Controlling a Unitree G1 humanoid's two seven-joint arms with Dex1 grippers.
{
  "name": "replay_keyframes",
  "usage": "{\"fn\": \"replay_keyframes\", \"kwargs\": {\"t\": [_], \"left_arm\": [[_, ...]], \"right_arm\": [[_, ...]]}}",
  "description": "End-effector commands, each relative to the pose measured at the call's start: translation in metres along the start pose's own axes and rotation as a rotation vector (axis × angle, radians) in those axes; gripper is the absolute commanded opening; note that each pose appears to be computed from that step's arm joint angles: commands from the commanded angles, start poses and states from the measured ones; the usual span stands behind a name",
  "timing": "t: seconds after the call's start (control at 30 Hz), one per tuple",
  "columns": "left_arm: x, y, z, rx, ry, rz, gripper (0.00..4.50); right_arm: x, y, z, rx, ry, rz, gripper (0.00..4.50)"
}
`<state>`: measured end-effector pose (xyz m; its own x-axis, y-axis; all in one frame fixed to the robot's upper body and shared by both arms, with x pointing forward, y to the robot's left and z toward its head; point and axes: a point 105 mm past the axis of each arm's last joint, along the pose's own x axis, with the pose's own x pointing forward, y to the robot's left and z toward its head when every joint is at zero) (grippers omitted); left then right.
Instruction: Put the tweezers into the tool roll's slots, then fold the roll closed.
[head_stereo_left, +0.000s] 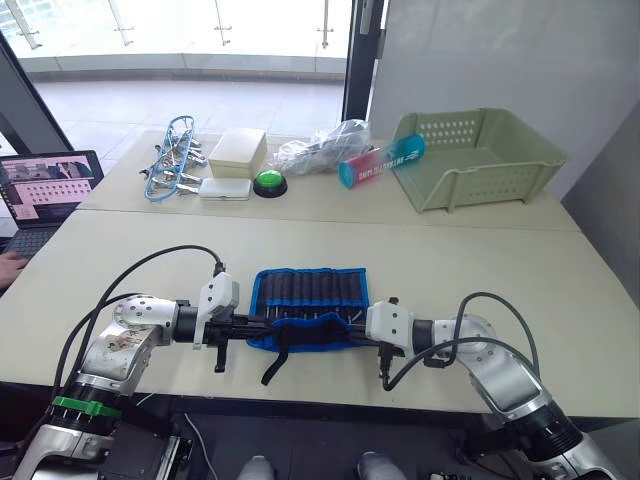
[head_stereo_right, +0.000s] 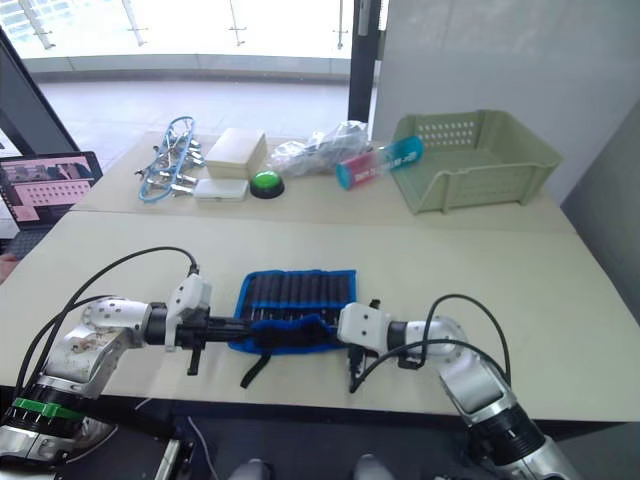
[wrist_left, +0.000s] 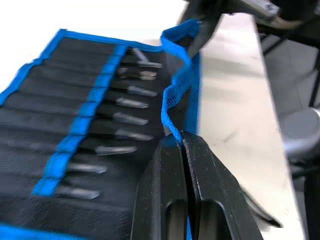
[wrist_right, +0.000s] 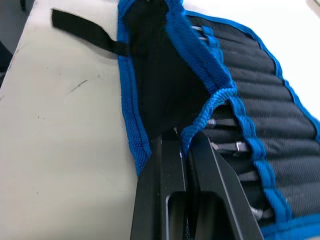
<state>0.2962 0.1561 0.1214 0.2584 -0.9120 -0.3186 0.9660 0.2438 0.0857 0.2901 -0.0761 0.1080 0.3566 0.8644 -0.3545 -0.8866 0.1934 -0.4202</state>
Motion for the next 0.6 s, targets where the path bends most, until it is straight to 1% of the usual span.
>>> {"fn": "replay_keyframes", "kwargs": {"t": [0.03,0.1,0.2,0.27,0.33,0.43,0.57,0.6], "left_arm": [[0.004,0.011,0.016,-0.018,-0.091,0.076,0.03],[0.011,0.009,0.015,-0.032,-0.100,0.075,0.03],[0.015,0.005,0.004,-0.027,-0.061,0.068,0.03],[0.014,0.008,-0.006,-0.004,-0.019,0.084,0.03],[0.012,0.012,-0.009,0.011,-0.005,0.100,0.03],[0.008,0.015,-0.010,0.020,0.000,0.111,0.03],[-0.002,0.027,-0.007,0.089,0.035,0.138,0.03],[-0.002,0.029,-0.003,0.106,0.023,0.144,0.03]], "right_arm": [[0.000,-0.014,0.009,0.078,-0.029,-0.061,0.00],[0.003,-0.019,0.009,0.113,-0.019,-0.092,0.00],[0.005,-0.019,0.008,0.119,0.003,-0.098,0.00],[0.005,-0.015,0.006,0.138,0.020,-0.096,0.00],[0.006,-0.011,0.005,0.156,0.027,-0.096,0.00],[0.006,-0.007,0.003,0.169,0.038,-0.096,0.00],[0.000,-0.003,0.002,0.205,0.058,-0.130,0.00],[0.000,-0.002,0.004,0.223,0.051,-0.131,0.00]]}}
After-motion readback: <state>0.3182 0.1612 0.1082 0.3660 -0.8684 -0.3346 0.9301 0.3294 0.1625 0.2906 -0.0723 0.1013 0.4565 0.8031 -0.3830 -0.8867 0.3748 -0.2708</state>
